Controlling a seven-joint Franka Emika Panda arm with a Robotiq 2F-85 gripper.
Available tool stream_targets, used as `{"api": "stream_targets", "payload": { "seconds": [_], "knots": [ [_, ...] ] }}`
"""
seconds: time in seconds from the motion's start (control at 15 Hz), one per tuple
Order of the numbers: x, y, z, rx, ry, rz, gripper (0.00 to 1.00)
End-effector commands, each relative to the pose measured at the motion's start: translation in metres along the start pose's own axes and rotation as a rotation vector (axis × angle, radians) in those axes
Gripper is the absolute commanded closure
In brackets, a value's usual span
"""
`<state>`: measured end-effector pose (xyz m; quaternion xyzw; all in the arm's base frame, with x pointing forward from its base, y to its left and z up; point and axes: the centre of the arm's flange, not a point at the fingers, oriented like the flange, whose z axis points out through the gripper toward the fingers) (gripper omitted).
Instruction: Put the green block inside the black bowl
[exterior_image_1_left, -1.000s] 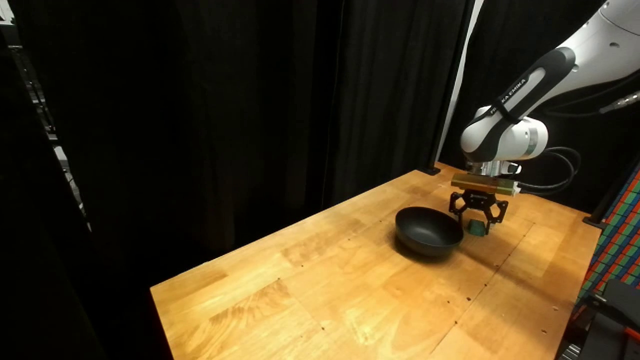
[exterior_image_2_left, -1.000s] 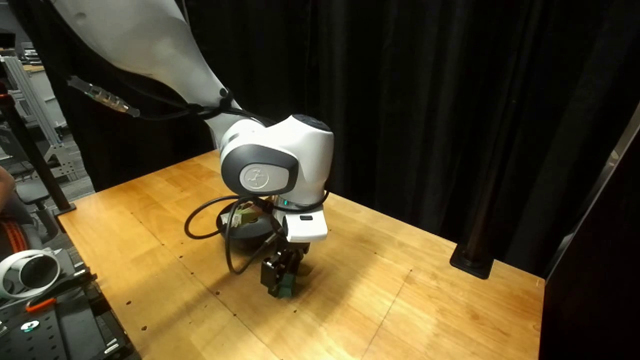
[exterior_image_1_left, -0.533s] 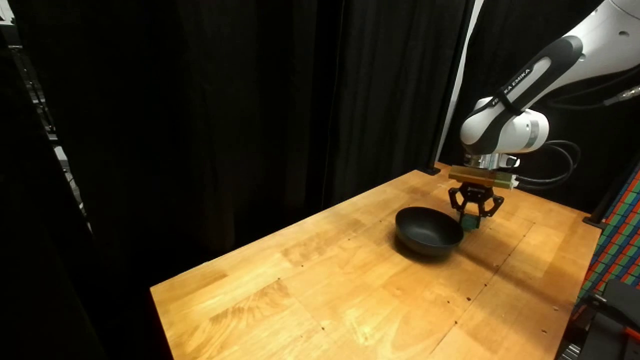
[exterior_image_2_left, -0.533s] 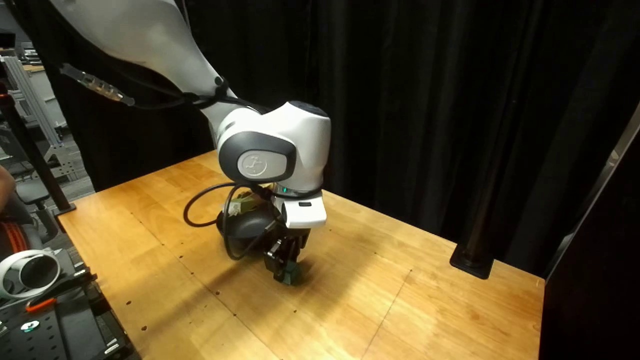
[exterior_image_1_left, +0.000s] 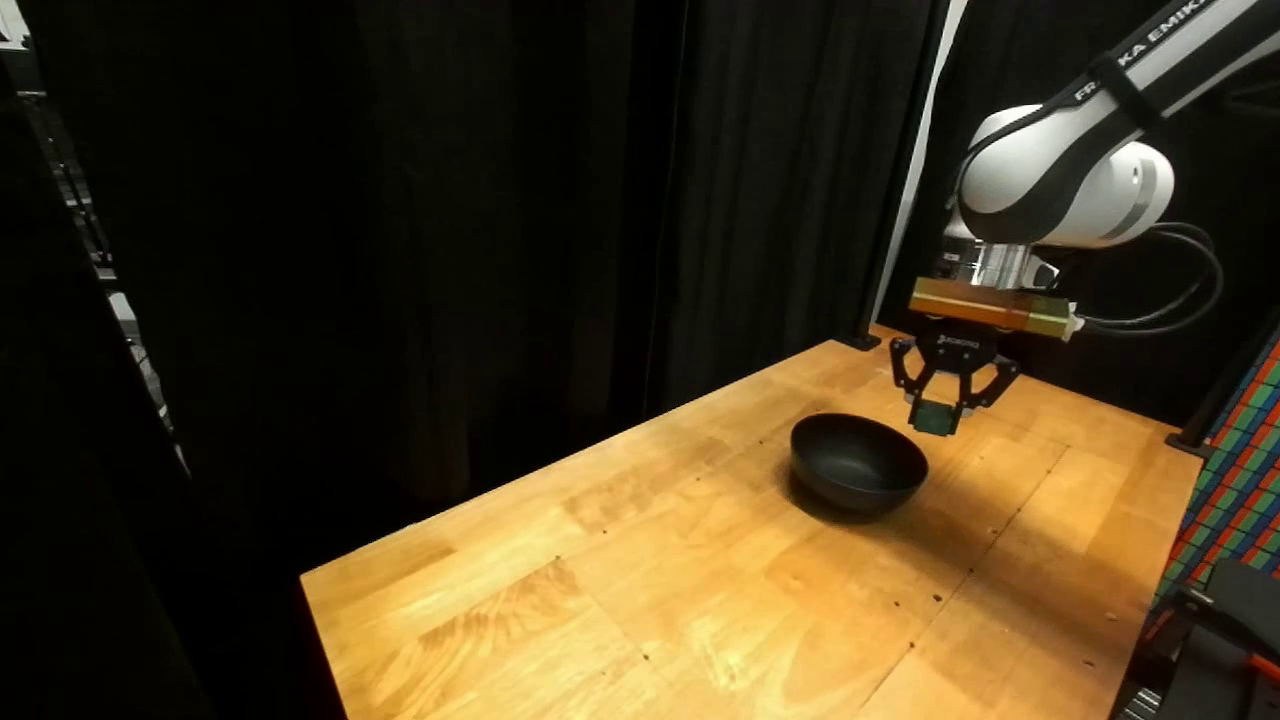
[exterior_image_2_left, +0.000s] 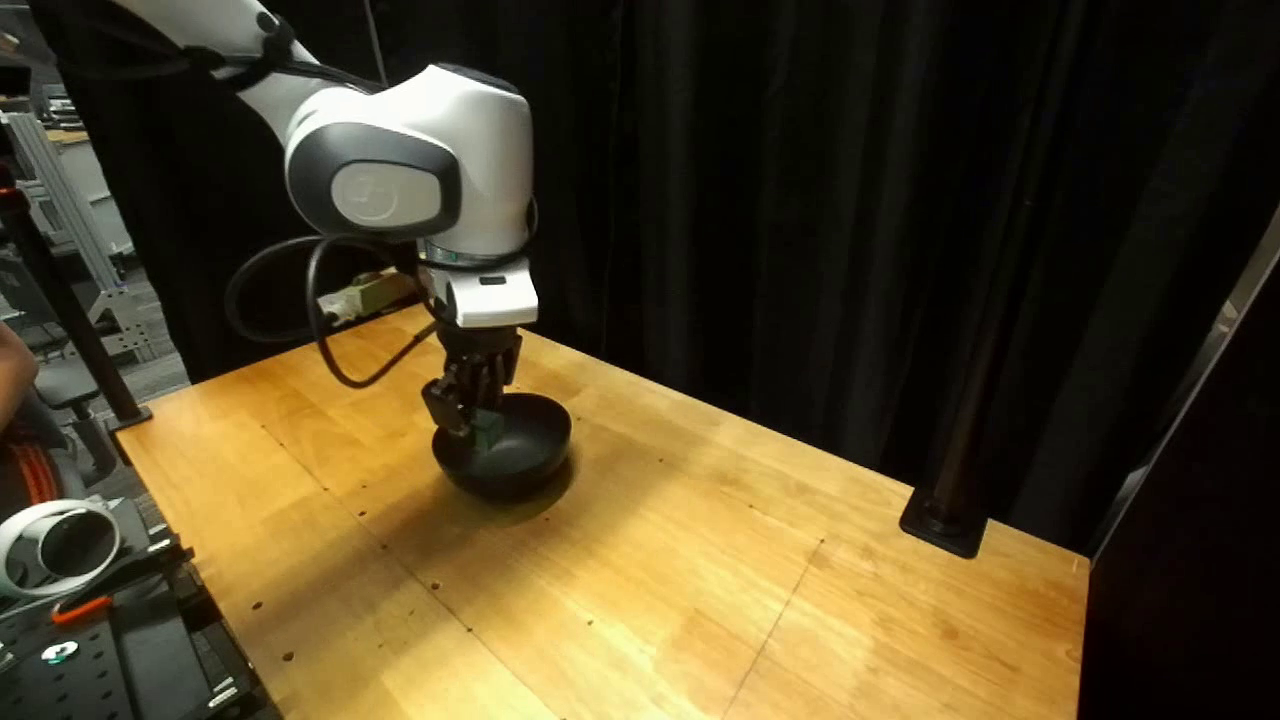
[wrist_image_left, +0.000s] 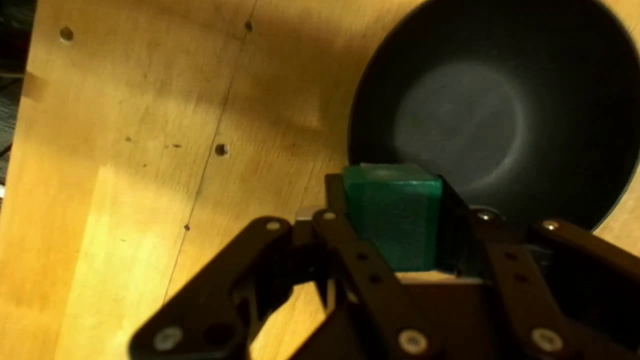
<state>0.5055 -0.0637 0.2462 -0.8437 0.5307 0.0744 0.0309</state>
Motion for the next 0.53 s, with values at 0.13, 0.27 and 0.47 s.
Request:
{"api": "stream_targets", "payload": {
  "seconds": [0.13, 0.27, 0.47],
  "knots": [
    [-0.065, -0.009, -0.022, 0.141, 0.022, -0.086, 0.19],
    [-0.072, -0.009, -0.033, 0.156, 0.010, -0.081, 0.03],
    [-0.079, 0.001, -0.048, 0.154, -0.047, -0.082, 0.00]
  ]
}}
